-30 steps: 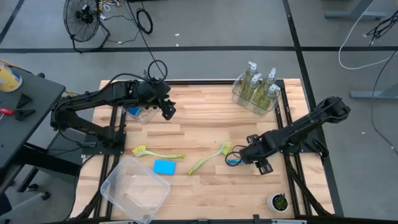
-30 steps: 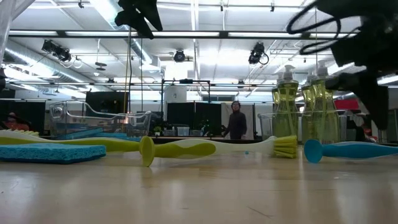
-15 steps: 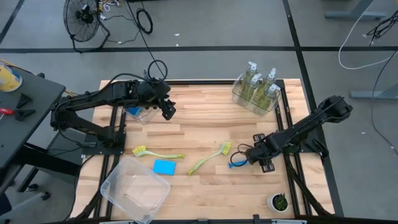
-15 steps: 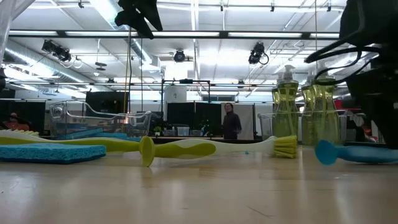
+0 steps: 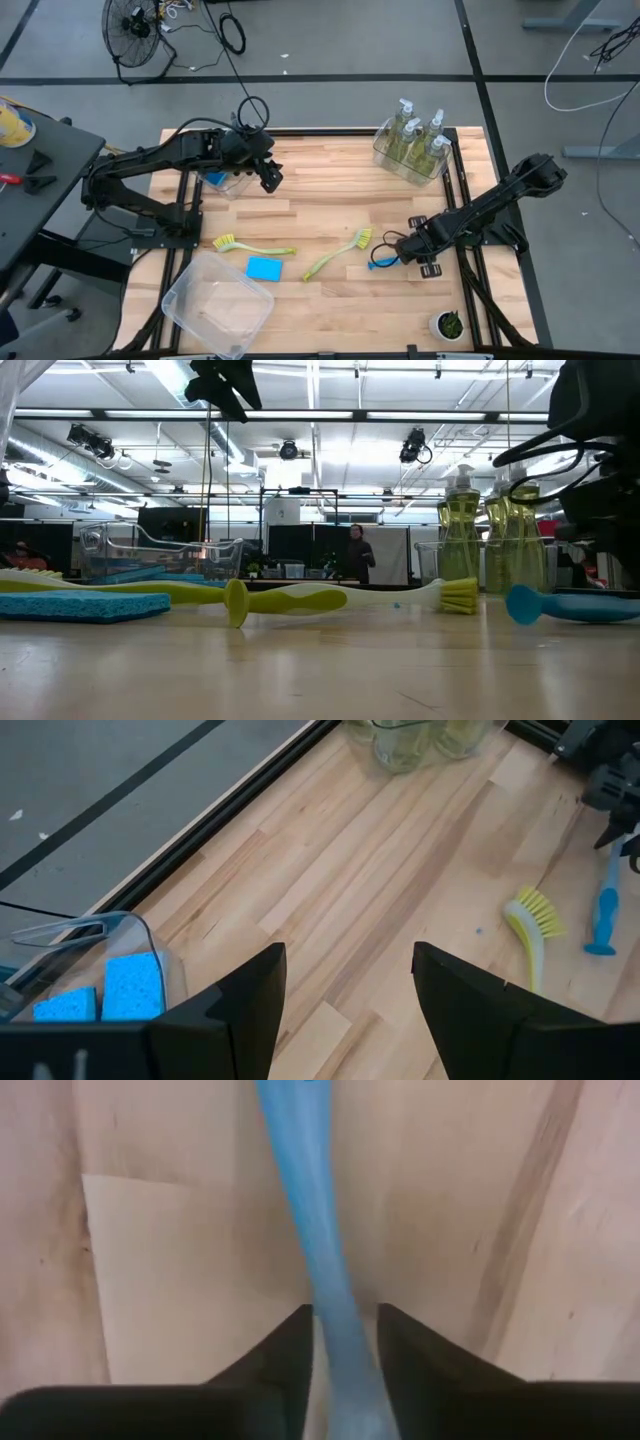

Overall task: Pick & Place Kitchen Sink Supplies
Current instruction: Put the blue dish brush into the white bin

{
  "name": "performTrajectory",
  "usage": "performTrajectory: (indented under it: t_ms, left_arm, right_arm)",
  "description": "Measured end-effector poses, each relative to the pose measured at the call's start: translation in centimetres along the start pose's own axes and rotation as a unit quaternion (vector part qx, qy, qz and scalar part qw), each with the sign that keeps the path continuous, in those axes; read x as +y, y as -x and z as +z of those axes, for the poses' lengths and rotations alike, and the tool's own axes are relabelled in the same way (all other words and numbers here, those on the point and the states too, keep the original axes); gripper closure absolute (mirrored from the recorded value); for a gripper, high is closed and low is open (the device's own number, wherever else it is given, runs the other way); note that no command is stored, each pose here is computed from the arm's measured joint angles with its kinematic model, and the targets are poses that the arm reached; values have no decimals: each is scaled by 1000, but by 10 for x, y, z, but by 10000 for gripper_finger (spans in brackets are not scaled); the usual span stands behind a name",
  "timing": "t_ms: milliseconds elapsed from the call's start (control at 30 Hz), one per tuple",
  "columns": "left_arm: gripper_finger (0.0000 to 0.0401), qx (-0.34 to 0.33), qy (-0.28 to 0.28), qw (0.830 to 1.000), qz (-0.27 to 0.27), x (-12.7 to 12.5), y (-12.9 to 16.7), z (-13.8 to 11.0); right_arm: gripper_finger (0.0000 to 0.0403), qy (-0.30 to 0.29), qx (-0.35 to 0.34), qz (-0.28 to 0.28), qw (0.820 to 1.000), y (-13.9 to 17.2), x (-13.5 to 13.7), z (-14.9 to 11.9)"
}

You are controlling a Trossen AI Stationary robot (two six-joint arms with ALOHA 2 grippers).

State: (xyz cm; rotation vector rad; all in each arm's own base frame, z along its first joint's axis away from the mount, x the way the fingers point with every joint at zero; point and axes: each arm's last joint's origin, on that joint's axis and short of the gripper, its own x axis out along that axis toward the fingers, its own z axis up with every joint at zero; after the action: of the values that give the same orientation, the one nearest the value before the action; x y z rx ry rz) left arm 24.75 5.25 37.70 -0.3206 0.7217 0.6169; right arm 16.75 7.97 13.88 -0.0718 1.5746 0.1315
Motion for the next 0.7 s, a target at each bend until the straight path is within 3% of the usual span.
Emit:
performTrajectory:
  t_ms: [200,500,700]
  left_arm:
    - [179,-1,0,1000,0,0,0,0]
    - [179,-2,1,1000,-1,0,0,0]
    - [179,-17,7,1000,-14,1,7,2]
  right_arm:
    - [365,-2,-7,7,1000,0,1,2]
    - [366,-12,-20,22,999,6,4,8]
    - [367,-15,-49,-5,999,30,6,23]
